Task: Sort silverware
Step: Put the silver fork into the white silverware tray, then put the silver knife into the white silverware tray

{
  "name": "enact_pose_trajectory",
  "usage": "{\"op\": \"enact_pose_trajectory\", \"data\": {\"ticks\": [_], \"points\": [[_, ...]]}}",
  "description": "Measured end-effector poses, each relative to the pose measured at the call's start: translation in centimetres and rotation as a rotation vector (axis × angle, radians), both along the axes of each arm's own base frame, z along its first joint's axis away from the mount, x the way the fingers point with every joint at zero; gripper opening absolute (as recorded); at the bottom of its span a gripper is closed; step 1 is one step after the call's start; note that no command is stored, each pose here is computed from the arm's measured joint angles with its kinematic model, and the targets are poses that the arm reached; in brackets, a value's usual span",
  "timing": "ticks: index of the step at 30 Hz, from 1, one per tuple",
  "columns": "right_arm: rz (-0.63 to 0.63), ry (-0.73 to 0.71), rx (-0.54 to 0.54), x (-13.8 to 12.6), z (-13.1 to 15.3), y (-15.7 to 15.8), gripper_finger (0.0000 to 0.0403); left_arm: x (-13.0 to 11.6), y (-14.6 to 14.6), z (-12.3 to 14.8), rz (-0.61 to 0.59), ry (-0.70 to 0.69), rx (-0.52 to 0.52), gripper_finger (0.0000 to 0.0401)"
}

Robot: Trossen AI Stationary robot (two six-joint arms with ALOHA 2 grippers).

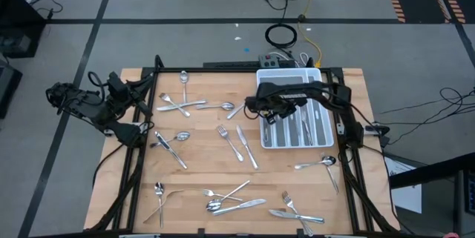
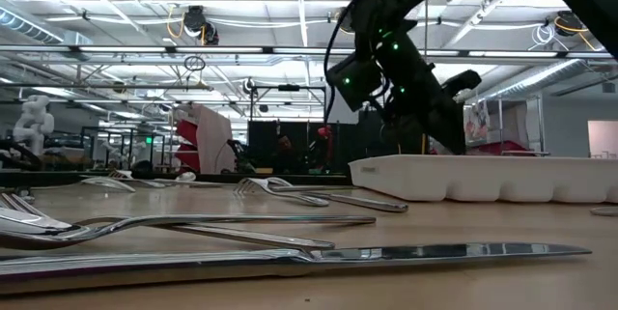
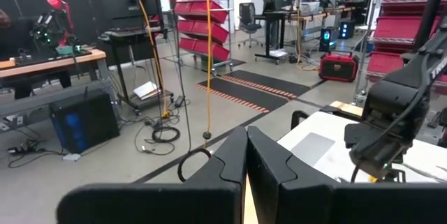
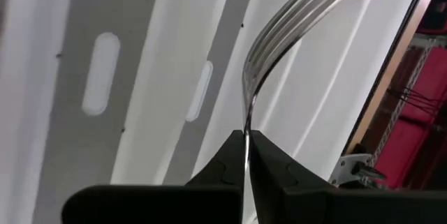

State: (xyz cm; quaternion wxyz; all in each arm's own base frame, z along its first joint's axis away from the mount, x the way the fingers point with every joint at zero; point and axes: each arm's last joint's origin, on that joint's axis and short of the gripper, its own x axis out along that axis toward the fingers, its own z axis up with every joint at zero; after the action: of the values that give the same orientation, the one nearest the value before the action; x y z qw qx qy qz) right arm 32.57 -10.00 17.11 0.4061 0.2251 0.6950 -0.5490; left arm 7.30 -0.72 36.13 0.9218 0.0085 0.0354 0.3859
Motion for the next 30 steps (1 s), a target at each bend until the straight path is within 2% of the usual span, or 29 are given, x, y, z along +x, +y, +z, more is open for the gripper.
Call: {"op": "enact_pose_trajectory", "data": {"ticks": [11,25,30], "points": [[0.017,-0.025,0.019,0.22,-0.67,-0.82,0.0003,-0.01,0.01,-0.05,0.0,0.006,0.003,0.0015],[0.07,-0.064,0.034,0.62,-0.9,-0.95,0.0073,-0.01,0.01,-0.04,0.0,0.004,0.002,0.0015],[0.085,-0.082,0.036,0.56,-0.37,-0.93,0.0086,0.0,0.0,0.0,0.0,0.0,-0.001,0.0015]]}}
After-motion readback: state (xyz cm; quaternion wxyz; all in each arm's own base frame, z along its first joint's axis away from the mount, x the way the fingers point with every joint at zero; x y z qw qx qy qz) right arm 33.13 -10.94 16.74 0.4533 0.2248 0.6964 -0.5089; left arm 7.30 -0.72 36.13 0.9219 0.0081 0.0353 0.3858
